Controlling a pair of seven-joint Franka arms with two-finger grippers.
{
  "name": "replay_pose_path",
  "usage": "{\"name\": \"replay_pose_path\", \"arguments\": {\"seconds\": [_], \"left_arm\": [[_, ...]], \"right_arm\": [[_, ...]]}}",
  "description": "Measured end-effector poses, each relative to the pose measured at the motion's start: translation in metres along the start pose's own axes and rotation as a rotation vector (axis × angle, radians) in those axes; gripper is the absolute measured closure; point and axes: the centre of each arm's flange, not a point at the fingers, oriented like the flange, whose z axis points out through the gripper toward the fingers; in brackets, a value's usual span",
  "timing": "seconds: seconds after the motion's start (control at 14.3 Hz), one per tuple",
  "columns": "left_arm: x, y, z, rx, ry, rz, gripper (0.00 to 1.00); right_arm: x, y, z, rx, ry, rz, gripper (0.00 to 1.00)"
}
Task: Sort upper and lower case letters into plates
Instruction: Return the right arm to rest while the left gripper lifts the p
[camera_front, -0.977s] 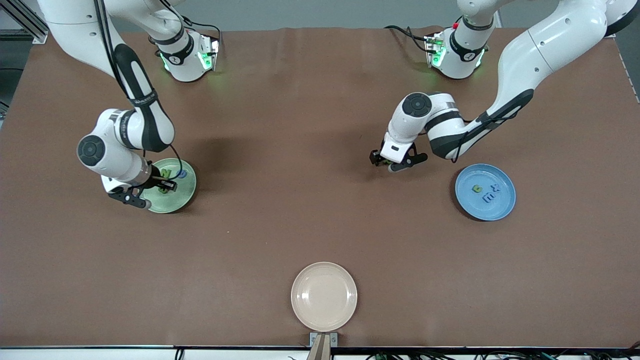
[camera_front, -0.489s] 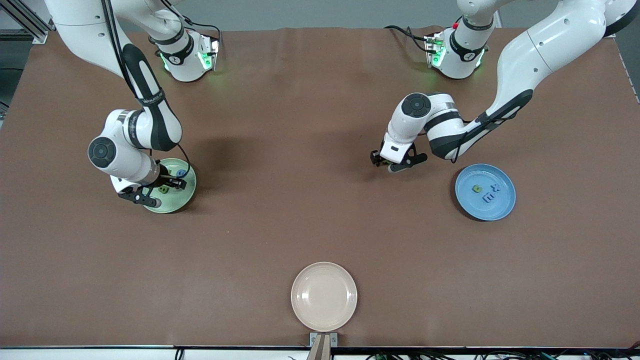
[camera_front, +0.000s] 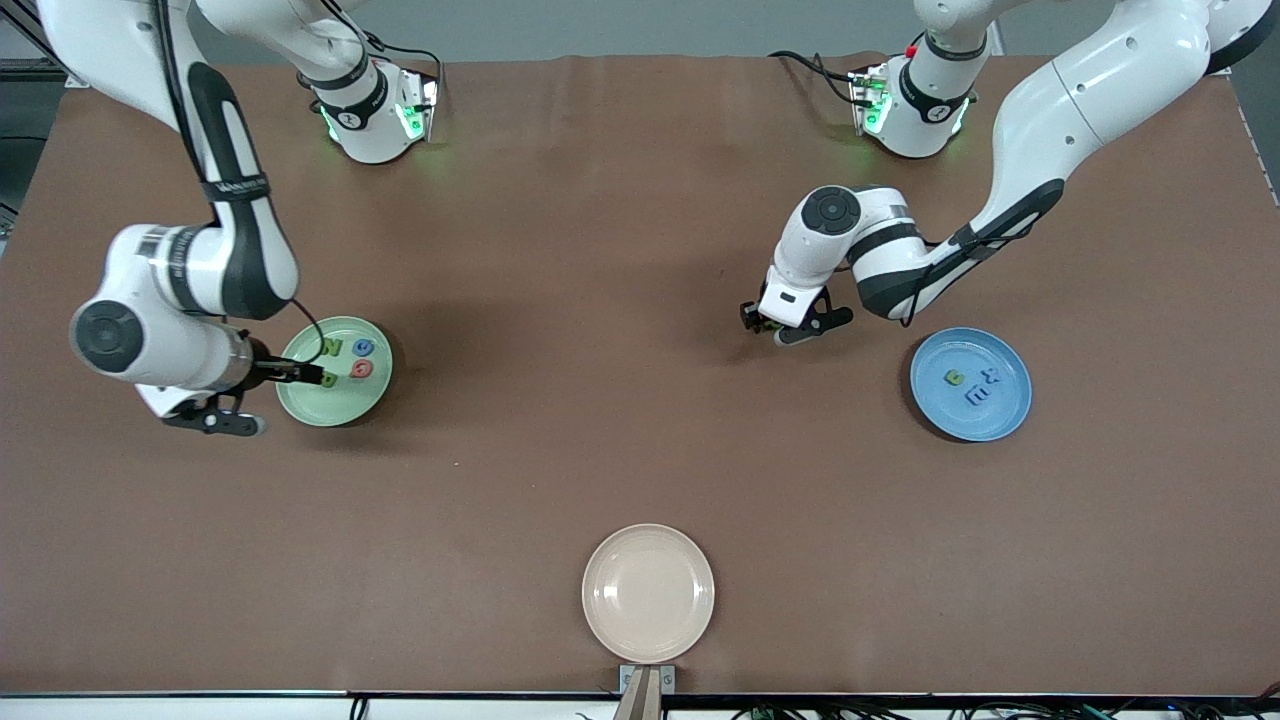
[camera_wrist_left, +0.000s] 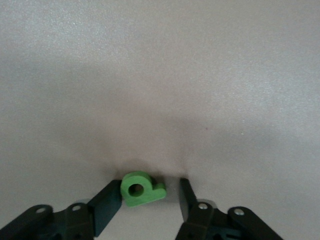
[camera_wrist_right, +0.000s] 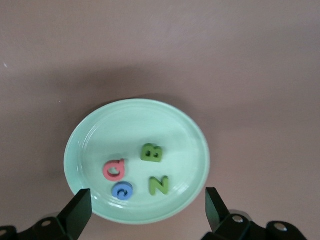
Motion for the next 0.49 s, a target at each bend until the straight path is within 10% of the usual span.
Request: {"name": "replay_pose_path", "arguments": {"seconds": [0.49], "left_arm": [[0.0,0.003,-0.002,-0.004,0.007,0.004,0.59]], "right_arm": [[0.007,0.019,-0.09,0.005,-0.016,-0.008,0.0]]}}
